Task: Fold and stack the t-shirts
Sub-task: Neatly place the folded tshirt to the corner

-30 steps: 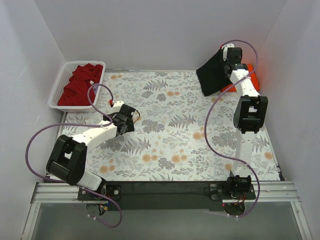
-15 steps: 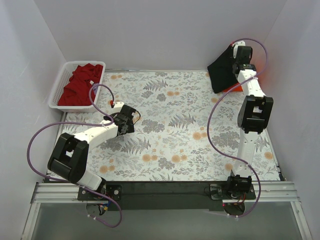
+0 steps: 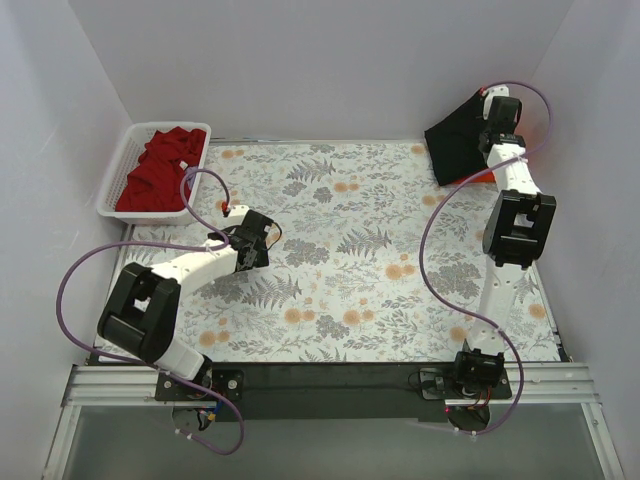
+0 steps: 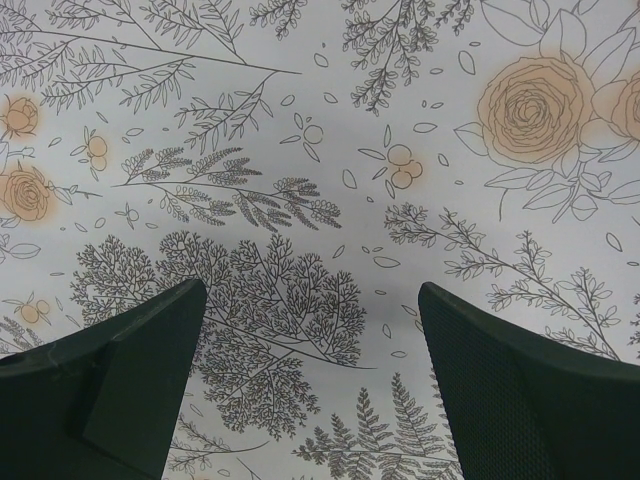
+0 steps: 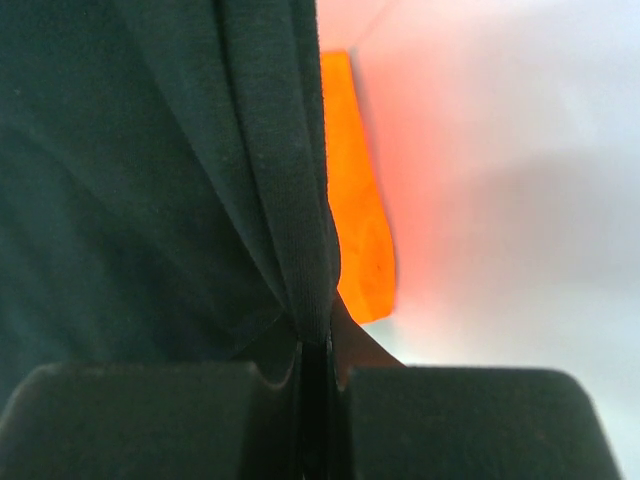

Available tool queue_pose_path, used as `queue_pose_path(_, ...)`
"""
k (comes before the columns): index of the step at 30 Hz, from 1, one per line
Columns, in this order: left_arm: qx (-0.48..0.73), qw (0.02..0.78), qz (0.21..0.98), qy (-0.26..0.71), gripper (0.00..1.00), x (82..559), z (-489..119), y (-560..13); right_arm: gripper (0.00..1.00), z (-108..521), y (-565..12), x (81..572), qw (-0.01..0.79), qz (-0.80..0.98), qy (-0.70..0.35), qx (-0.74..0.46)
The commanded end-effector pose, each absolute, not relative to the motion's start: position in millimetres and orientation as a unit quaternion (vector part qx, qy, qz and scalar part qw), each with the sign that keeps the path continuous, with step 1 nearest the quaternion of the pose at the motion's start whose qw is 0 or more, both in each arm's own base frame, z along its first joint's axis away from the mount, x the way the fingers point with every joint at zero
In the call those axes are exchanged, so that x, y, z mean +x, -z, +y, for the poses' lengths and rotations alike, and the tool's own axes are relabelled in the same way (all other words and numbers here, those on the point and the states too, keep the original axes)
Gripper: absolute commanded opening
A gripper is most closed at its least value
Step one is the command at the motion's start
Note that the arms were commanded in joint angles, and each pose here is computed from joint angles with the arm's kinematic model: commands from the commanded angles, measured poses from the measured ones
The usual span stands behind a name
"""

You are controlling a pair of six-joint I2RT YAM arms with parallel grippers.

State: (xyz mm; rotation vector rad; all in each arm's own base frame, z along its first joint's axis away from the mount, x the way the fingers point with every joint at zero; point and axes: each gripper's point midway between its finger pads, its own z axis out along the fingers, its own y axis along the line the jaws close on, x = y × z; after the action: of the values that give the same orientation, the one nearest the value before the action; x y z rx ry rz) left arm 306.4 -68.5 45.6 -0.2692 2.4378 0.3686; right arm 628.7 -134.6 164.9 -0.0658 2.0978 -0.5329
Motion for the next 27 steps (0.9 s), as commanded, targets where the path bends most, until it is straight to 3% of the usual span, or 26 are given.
queue_pose_path(1, -0.109, 0.33, 0.926, -0.146, 0.87, 311, -68, -48, 0.01, -166, -170, 638, 0.506, 0.83, 0.232, 0.021)
queue_pose_path(9, -0.106, 0.325, 0.928, -0.147, 0.87, 311, -69, -43, 0.02, -191, -130, 641, 0.485, 0.834, 0.263, 0.028)
queue_pose_path(12, -0.105, 0.322, 0.93, -0.146, 0.87, 310, -69, -41, 0.11, -199, -137, 647, 0.501, 0.816, 0.288, 0.029)
queue_pose_path(16, -0.104, 0.32, 0.93, -0.146, 0.87, 311, -70, -40, 0.49, -206, -147, 648, 0.509, 0.803, 0.308, 0.04)
queue_pose_path(20, -0.104, 0.322, 0.93, -0.143, 0.87, 312, -71, -42, 0.62, -203, -179, 640, 0.525, 0.786, 0.322, 0.059)
queue_pose_path(23, -0.107, 0.329, 0.928, -0.135, 0.87, 313, -72, -48, 0.79, -187, -213, 633, 0.544, 0.773, 0.321, 0.058)
queue_pose_path(25, -0.109, 0.338, 0.926, -0.125, 0.87, 314, -74, -55, 0.8, -174, -233, 629, 0.556, 0.767, 0.317, 0.054)
queue_pose_path(26, -0.111, 0.343, 0.925, -0.122, 0.87, 314, -75, -58, 0.91, -157, -251, 623, 0.567, 0.761, 0.312, 0.046)
queue_pose_path(27, -0.112, 0.348, 0.924, -0.117, 0.87, 315, -76, -62, 0.96, -149, -261, 619, 0.571, 0.758, 0.312, 0.043)
